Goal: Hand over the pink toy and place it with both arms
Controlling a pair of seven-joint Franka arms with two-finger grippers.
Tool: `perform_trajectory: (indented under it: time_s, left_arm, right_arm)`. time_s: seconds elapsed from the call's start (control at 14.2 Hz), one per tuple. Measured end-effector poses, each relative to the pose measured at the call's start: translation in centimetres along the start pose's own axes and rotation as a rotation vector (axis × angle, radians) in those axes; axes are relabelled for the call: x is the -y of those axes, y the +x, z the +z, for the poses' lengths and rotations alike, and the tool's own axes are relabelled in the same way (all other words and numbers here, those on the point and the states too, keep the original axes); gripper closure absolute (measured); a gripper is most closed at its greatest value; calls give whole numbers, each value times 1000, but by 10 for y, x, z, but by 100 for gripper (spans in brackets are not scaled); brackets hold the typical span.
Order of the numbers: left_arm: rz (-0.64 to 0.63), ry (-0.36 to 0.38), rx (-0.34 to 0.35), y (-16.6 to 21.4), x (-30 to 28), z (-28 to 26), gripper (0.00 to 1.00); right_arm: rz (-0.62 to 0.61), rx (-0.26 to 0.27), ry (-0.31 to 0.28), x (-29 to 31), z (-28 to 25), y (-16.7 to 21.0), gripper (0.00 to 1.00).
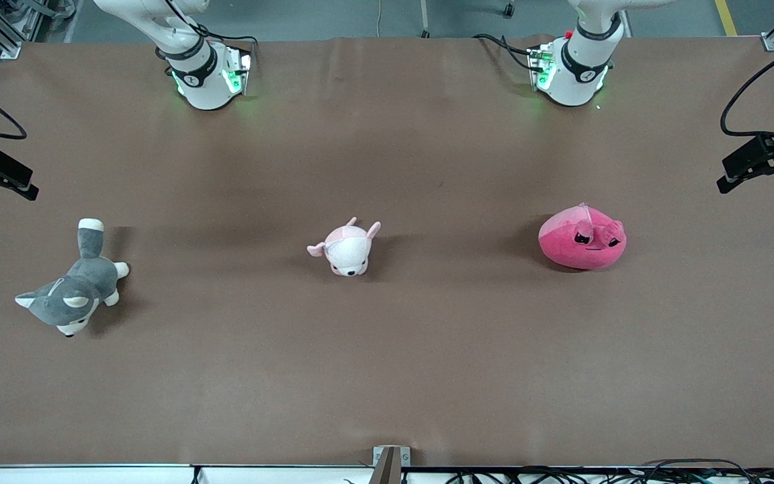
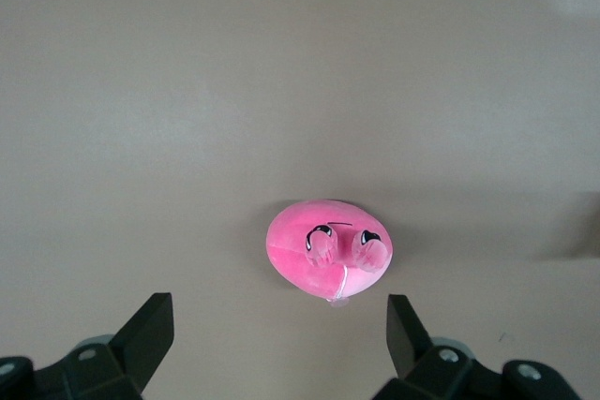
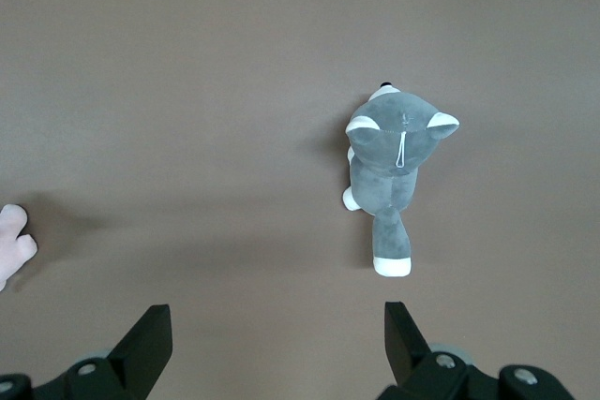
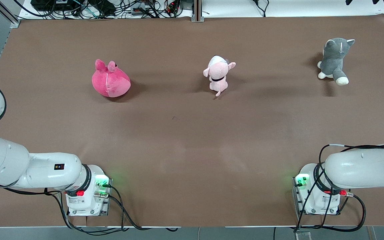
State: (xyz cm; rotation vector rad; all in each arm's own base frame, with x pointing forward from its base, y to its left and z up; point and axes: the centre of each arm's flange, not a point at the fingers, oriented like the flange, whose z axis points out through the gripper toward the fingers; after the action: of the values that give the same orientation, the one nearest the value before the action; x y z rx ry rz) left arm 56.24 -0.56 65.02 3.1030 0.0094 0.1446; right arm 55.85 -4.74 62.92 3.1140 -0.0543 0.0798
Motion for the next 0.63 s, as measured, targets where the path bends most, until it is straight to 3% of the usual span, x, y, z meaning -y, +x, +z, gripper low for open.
perform_trajectory:
  time_s: [0.63]
  left_arm:
    - [-8, 1, 10, -2, 5, 1, 0]
  right_arm:
    - [-1, 3, 0, 1, 0, 0, 0]
